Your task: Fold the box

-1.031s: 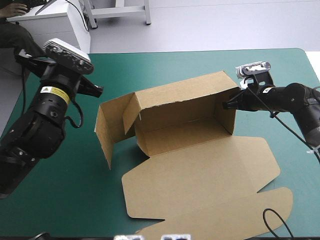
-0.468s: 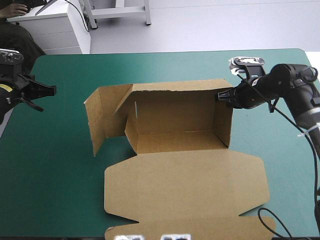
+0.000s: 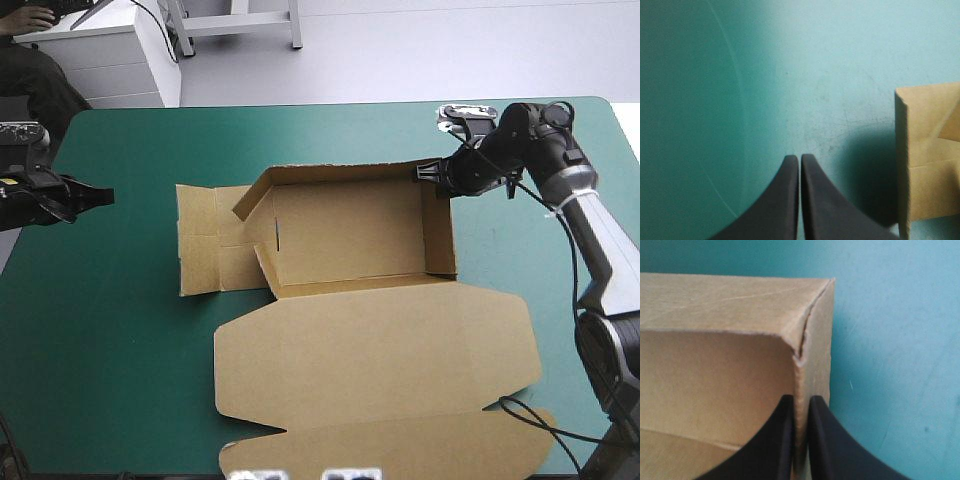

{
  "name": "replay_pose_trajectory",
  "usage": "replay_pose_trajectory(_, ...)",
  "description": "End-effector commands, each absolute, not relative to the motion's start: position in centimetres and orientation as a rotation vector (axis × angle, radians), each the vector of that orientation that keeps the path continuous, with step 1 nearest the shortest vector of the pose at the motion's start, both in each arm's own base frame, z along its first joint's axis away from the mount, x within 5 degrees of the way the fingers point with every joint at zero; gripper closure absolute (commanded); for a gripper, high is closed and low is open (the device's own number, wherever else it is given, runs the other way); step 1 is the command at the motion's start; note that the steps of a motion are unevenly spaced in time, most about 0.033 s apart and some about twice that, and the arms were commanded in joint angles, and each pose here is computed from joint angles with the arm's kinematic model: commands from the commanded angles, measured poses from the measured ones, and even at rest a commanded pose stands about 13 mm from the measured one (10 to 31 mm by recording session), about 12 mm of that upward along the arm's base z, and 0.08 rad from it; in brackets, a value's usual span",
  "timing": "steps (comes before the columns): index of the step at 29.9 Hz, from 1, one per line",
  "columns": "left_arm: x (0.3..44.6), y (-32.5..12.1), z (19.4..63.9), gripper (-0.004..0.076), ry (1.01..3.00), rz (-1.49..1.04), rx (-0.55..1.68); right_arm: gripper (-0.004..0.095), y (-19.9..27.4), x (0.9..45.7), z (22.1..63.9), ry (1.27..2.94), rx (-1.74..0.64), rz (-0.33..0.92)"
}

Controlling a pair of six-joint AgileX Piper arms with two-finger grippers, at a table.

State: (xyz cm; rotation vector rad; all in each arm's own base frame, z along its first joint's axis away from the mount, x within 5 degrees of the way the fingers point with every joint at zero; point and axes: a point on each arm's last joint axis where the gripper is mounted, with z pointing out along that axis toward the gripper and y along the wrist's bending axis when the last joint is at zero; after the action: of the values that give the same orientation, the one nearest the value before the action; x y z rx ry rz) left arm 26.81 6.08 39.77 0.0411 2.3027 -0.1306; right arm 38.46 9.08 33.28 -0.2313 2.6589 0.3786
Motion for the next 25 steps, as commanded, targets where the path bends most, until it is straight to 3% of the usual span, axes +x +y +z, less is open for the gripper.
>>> replay_pose_trajectory(1,26.3,5.8,41.8,0.0724,2.202,-0.127,0.03,0.0781,9.5,39.3,34.1,2.585,-0.24,0.394)
replay_pose_trajectory(5,26.3,5.8,41.8,0.0724,2.204,-0.122,0.032,0.0588,9.6,40.3,33.4,2.567,-0.231,0.38)
replay_pose_trajectory(8,26.3,5.8,41.7,0.0724,2.211,-0.12,0.035,0.0508,9.5,40.3,33.9,2.548,-0.222,0.358)
replay_pose_trajectory(14,26.4,5.8,41.6,0.0724,2.223,-0.123,0.043,0.0499,8.8,39.1,38.9,2.51,-0.274,0.276)
replay_pose_trajectory(19,26.4,5.9,41.4,0.0724,2.234,-0.13,0.044,0.0519,8.6,38.0,43.3,2.417,-0.29,0.281)
replay_pose_trajectory(25,26.4,5.8,41.3,0.0724,2.244,-0.134,0.048,0.0549,8.8,37.7,44.1,2.406,-0.223,0.335)
